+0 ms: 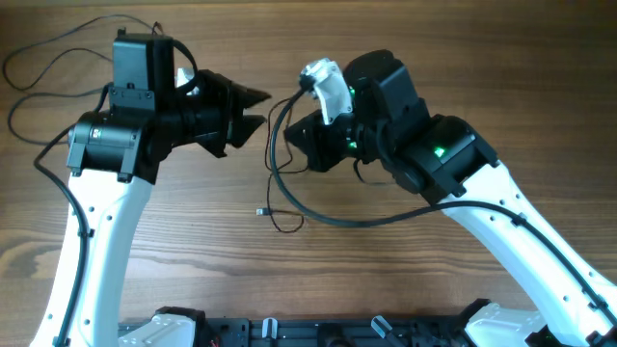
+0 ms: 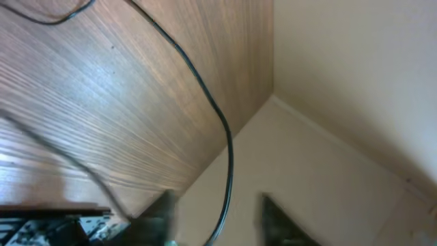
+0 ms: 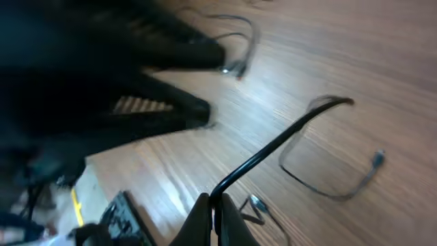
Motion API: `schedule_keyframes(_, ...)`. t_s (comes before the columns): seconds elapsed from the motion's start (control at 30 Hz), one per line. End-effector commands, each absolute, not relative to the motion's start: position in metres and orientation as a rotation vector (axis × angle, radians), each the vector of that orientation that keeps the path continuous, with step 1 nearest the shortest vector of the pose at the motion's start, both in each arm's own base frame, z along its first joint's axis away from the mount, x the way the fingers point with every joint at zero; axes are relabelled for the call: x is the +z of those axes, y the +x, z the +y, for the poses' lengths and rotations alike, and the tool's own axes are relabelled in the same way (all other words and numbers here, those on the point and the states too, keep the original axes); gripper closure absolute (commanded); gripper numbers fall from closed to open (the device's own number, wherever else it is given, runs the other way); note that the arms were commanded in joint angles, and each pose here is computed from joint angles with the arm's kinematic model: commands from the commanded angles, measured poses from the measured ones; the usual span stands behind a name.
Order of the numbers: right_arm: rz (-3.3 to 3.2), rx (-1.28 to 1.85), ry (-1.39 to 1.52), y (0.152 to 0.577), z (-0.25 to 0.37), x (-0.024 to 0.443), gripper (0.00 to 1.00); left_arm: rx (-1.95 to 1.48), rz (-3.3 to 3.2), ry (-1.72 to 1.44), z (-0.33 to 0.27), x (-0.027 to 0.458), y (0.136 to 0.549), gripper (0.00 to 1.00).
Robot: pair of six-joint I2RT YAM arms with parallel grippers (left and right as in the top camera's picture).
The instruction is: Untangle cables
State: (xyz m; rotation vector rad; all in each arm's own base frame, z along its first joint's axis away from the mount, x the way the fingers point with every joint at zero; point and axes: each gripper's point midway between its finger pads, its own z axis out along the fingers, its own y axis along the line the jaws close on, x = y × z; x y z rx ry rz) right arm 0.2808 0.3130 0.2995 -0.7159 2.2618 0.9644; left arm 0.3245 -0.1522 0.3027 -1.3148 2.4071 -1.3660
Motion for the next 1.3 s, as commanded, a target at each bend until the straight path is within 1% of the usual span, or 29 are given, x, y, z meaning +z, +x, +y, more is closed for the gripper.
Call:
schedule_keyframes(0.0, 2.093, 1.07, -1.009, 0.258, 0.33, 0.312, 0.96, -1.408, 2.428, -1.276, -0.157, 0.307, 0.323, 0.26)
schedule_keyframes(0.03, 2.06, 1.071, -1.062, 0.255, 0.331, 0.312, 0.96, -1.437, 2.446, -1.238, -0.161, 0.309, 0.321, 0.21)
schedule_keyframes(0.07, 2.039, 1.062, -1.103, 0.252, 0.33, 0.311, 0.96, -1.446, 2.455, -1.221, -0.162, 0.309, 0.319, 0.19)
schedule_keyframes(0.1, 2.005, 1.059, -1.178, 0.246, 0.33, 0.309, 0.96, -1.446, 2.455, -1.223, -0.162, 0.309, 0.319, 0.22)
schedule_keyframes(0.17, 1.989, 1.047, -1.23, 0.241, 0.328, 0.305, 0.96, -1.451, 2.458, -1.221, -0.162, 0.31, 0.319, 0.31)
schedule_keyframes(0.2, 1.989, 1.044, -1.236, 0.241, 0.327, 0.304, 0.96, -1.477, 2.467, -1.21, -0.165, 0.312, 0.316, 0.32)
schedule_keyframes(0.3, 1.964, 1.035, -1.246, 0.242, 0.328, 0.306, 0.96, -1.551, 2.499, -1.141, -0.172, 0.317, 0.31, 0.43)
schedule_keyframes(0.37, 1.944, 1.037, -1.236, 0.245, 0.33, 0.31, 0.96, -1.537, 2.526, -1.18, -0.172, 0.313, 0.304, 0.43)
schedule_keyframes(0.43, 1.943, 1.044, -1.217, 0.247, 0.331, 0.313, 0.96, -1.528, 2.538, -1.15, -0.171, 0.312, 0.302, 0.46)
schedule_keyframes(0.5, 1.964, 1.041, -1.192, 0.249, 0.331, 0.312, 0.96, -1.522, 2.548, -1.164, -0.171, 0.31, 0.3, 0.65)
schedule_keyframes(0.53, 1.998, 1.017, -1.15, 0.255, 0.329, 0.31, 0.96, -1.522, 2.549, -1.164, -0.171, 0.31, 0.3, 0.71)
schedule_keyframes(0.6, 2.063, 0.958, -1.066, 0.265, 0.324, 0.305, 0.96, -1.522, 2.549, -1.165, -0.171, 0.31, 0.3, 0.8)
schedule_keyframes(0.63, 2.062, 0.96, -1.067, 0.265, 0.324, 0.306, 0.96, -1.522, 2.549, -1.165, -0.171, 0.31, 0.3, 0.81)
schedule_keyframes(0.67, 2.061, 0.964, -1.068, 0.265, 0.324, 0.306, 0.96, -1.522, 2.549, -1.164, -0.171, 0.31, 0.3, 0.86)
schedule_keyframes(0.77, 2.06, 0.964, -1.068, 0.265, 0.324, 0.306, 0.96, -1.522, 2.549, -1.164, -0.171, 0.31, 0.3, 0.96)
schedule_keyframes(0.9, 2.086, 0.969, -1.029, 0.267, 0.324, 0.306, 0.96, -1.524, 2.547, -1.17, -0.171, 0.31, 0.3, 0.96)
schedule_keyframes(0.97, 2.164, 0.919, -0.906, 0.278, 0.317, 0.301, 0.95, -1.525, 2.54, -1.192, -0.17, 0.31, 0.301, 0.96)
schedule_keyframes(1.0, 2.227, 0.86, -0.788, 0.288, 0.309, 0.296, 0.94, -1.526, 2.527, -1.229, -0.167, 0.31, 0.303, 0.96)
schedule_keyframes(1.03, 2.27, 0.818, -0.7, 0.295, 0.303, 0.292, 0.74, -1.526, 2.51, -1.265, -0.163, 0.31, 0.305, 0.96)
schedule_keyframes(1.1, 2.348, 0.718, -0.525, 0.307, 0.286, 0.283, 0.01, -1.494, 2.448, -1.397, -0.148, 0.307, 0.312, 0.96)
schedule_keyframes(1.17, 2.415, 0.61, -0.361, 0.315, 0.267, 0.273, 0.0, -1.453, 2.352, -1.645, -0.126, 0.3, 0.317, 0.96)
schedule_keyframes(1.2, 2.44, 0.553, -0.309, 0.317, 0.258, 0.268, 0.0, -1.451, 2.31, -1.7, -0.117, 0.3, 0.32, 0.96)
schedule_keyframes(1.27, 2.467, 0.503, -0.305, 0.314, 0.25, 0.262, 0.0, -1.445, 2.21, -1.794, -0.095, 0.301, 0.327, 0.96)
